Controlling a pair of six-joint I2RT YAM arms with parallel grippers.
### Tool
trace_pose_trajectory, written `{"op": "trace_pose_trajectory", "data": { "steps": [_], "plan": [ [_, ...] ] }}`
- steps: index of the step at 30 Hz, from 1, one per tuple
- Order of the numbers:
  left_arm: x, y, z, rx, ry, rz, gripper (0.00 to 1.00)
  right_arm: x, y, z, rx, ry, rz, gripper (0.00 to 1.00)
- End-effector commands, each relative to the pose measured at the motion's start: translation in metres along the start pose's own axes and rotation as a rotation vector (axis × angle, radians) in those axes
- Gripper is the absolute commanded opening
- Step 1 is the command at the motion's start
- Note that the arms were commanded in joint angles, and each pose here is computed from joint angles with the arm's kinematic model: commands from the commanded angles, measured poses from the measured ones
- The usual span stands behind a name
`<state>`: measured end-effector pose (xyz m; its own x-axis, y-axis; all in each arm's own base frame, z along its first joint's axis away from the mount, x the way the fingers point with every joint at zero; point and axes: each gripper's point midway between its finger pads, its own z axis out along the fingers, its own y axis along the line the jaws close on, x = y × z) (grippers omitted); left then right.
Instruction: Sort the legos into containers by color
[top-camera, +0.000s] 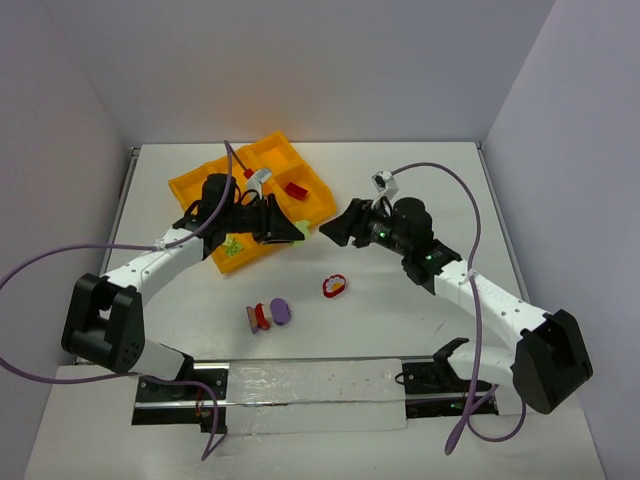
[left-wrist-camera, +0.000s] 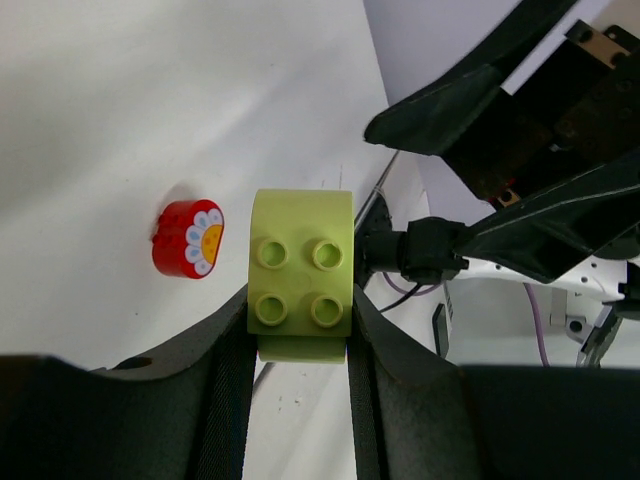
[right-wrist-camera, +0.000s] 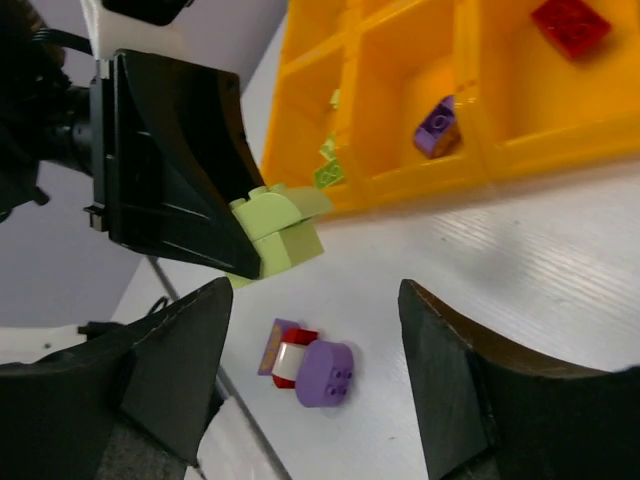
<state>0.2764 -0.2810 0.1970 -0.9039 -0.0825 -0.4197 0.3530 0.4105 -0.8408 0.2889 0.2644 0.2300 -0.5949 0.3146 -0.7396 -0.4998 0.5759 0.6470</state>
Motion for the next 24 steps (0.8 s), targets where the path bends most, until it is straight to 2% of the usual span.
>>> {"op": "trace_pose_trajectory", "data": {
  "steps": [1, 5, 10, 16, 24],
  "plan": [
    [-0.004, -0.028, -0.008, 0.123, -0.014, 0.106, 0.00, -0.016, 0.028, 0.010, -0.149, -0.017, 0.018, 0.80],
    [-0.003, -0.034, -0.010, 0.156, -0.014, 0.126, 0.00, -0.015, 0.038, 0.021, -0.218, 0.027, 0.059, 0.82],
    [-0.002, -0.040, -0.014, 0.170, -0.017, 0.148, 0.00, -0.012, 0.046, 0.029, -0.294, 0.054, 0.113, 0.78],
    [0.001, -0.043, -0.016, 0.185, -0.011, 0.160, 0.00, -0.006, 0.051, 0.038, -0.370, 0.088, 0.166, 0.66],
    [0.003, -0.045, -0.016, 0.200, -0.007, 0.161, 0.00, -0.010, 0.064, 0.038, -0.468, 0.083, 0.186, 0.58]
  ]
}}
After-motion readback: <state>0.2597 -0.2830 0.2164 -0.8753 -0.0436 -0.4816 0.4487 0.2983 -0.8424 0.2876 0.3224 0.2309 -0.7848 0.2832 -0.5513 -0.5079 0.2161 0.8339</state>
